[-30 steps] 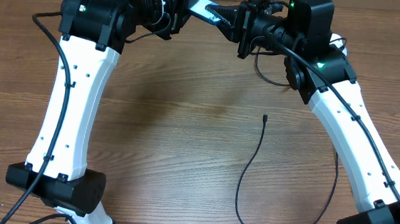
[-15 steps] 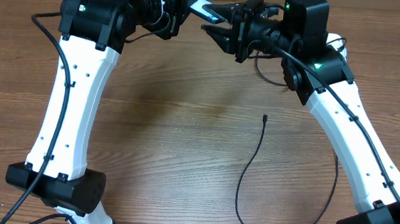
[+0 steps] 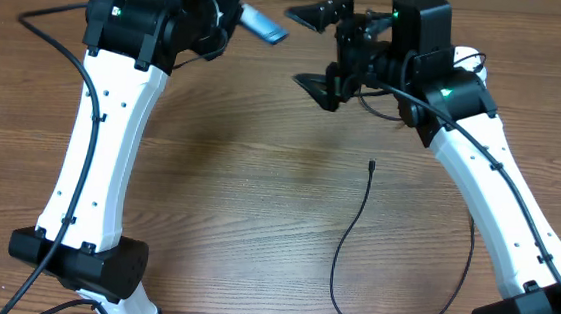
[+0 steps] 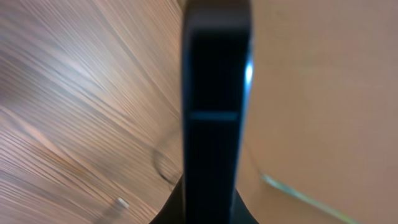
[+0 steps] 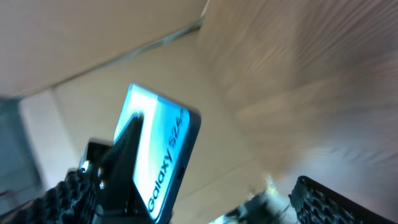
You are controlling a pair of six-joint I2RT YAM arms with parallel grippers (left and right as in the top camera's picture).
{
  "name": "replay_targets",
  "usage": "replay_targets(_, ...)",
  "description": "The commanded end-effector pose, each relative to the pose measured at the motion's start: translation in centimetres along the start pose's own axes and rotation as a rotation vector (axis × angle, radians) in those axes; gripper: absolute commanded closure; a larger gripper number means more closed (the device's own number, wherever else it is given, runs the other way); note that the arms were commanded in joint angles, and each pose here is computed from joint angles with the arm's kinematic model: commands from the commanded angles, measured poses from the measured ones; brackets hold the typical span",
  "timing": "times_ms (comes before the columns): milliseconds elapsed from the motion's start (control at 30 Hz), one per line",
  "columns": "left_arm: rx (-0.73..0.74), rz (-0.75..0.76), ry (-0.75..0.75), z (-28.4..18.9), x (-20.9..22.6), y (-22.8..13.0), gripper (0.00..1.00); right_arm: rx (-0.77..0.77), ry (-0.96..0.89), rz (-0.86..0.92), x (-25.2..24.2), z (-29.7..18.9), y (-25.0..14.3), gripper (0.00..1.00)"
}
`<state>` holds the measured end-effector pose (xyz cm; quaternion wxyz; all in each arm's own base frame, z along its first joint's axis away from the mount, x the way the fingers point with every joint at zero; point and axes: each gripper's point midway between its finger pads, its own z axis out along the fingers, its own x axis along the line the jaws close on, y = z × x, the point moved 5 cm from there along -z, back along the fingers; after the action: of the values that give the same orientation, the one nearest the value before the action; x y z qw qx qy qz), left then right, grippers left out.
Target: Plug charger to phone and switch on socket
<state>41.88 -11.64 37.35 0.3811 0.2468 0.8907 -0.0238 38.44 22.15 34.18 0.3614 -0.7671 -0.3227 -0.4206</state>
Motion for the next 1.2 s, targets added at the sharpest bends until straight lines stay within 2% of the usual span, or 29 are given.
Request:
replay_targets(0,-0.263,0.182,0.168,0.0,2.1,3.1,0.96,-0.189,-0.063,-0.228,-0.3,-2.0,2.5,0.0)
replay_targets(167,-0.31,0.334,0.367,0.4,5.4,3.8,0.96,-0.404,-0.45,-0.423,-5.9,-4.3,5.7,0.0)
replay_targets(300,-0.22,0.497,0.426,2.0,6.7,3.0,0.95,-0.543,-0.808,-0.43,-10.3,-7.8,7.0,0.0)
replay_targets(367,-0.077,0.634,0.353,3.8,6.5,1.4,0.96,-0.575,-0.94,-0.412,-12.0,-9.3,7.1,0.0)
replay_targets(433,0.066,0.736,0.238,5.0,5.8,-0.4,0.96,-0.566,-0.981,-0.402,-12.8,-9.6,6.9,0.0)
replay_targets(500,0.268,0.854,0.05,6.0,4.9,-3.3,0.96,-0.544,-1.01,-0.406,-13.6,-9.6,6.9,0.0)
replay_targets(633,0.53,0.907,-0.095,7.1,5.4,-6.6,0.96,-0.513,-1.062,-0.397,-15.5,-9.4,6.9,0.0)
replay_targets(767,0.651,0.874,-0.085,8.9,6.9,-7.6,0.96,-0.497,-1.087,-0.389,-16.9,-9.2,7.1,0.0)
replay_targets(933,0.817,0.904,-0.253,10.7,7.1,-9.2,0.96,-0.422,-1.134,-0.484,-17.6,-9.1,7.1,0.0)
replay_targets(1167,0.882,0.832,-0.218,13.9,9.1,-8.9,0.96,-0.381,-1.183,-0.461,-19.9,-9.3,7.1,0.0)
